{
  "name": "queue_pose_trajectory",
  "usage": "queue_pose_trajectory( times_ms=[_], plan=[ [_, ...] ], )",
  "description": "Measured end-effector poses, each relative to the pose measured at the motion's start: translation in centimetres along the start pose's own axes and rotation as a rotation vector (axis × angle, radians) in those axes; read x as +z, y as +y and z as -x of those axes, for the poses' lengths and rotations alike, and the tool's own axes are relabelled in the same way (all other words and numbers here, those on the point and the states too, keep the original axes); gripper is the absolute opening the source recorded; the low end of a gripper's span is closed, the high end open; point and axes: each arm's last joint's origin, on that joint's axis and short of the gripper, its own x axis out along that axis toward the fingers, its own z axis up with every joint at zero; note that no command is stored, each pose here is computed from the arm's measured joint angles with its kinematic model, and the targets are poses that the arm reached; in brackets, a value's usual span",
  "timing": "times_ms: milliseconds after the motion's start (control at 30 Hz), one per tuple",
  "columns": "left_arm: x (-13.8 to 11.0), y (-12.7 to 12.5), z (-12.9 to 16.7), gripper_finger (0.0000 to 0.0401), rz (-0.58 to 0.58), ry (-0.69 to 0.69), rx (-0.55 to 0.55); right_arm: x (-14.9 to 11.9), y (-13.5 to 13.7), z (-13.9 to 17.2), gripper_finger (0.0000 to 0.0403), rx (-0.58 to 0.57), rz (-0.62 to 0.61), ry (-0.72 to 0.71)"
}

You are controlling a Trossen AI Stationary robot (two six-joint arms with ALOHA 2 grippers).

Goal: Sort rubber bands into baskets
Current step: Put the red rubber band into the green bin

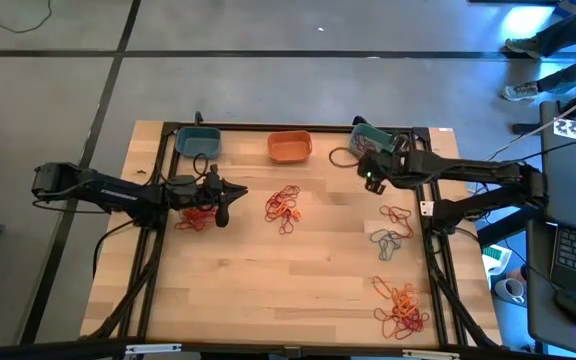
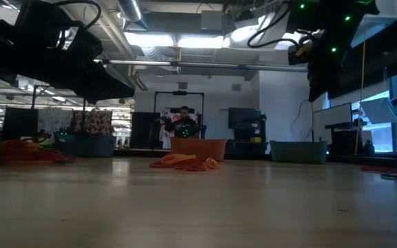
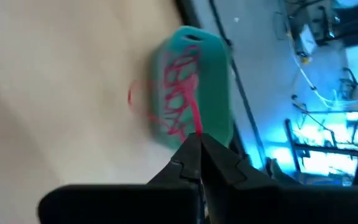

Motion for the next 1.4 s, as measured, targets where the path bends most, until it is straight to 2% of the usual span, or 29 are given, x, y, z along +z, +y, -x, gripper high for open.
queue_pose_trajectory(
  times_ms=[533, 767, 1067, 1200, 1400],
  plan=[
    [0.0, 0.0, 0.0, 0.0045, 0.0, 0.0, 0.0, 1.4, -4.9, -3.3, 0.0007, -0.117, -0.165, -0.058],
    [0.0, 0.0, 0.0, 0.0045, 0.0, 0.0, 0.0, 0.6, -5.9, -5.0, 0.0007, -0.03, -0.234, -0.052],
    [0.0, 0.0, 0.0, 0.0045, 0.0, 0.0, 0.0, -1.0, -5.8, -7.1, 0.001, 0.061, -0.316, -0.02],
    [0.0, 0.0, 0.0, 0.0045, 0.0, 0.0, 0.0, -1.6, -5.3, -7.6, 0.0041, 0.103, -0.332, -0.01],
    [0.0, 0.0, 0.0, 0.0045, 0.0, 0.0, 0.0, -1.7, -4.9, -7.7, 0.0128, 0.156, -0.321, -0.017]
  ],
)
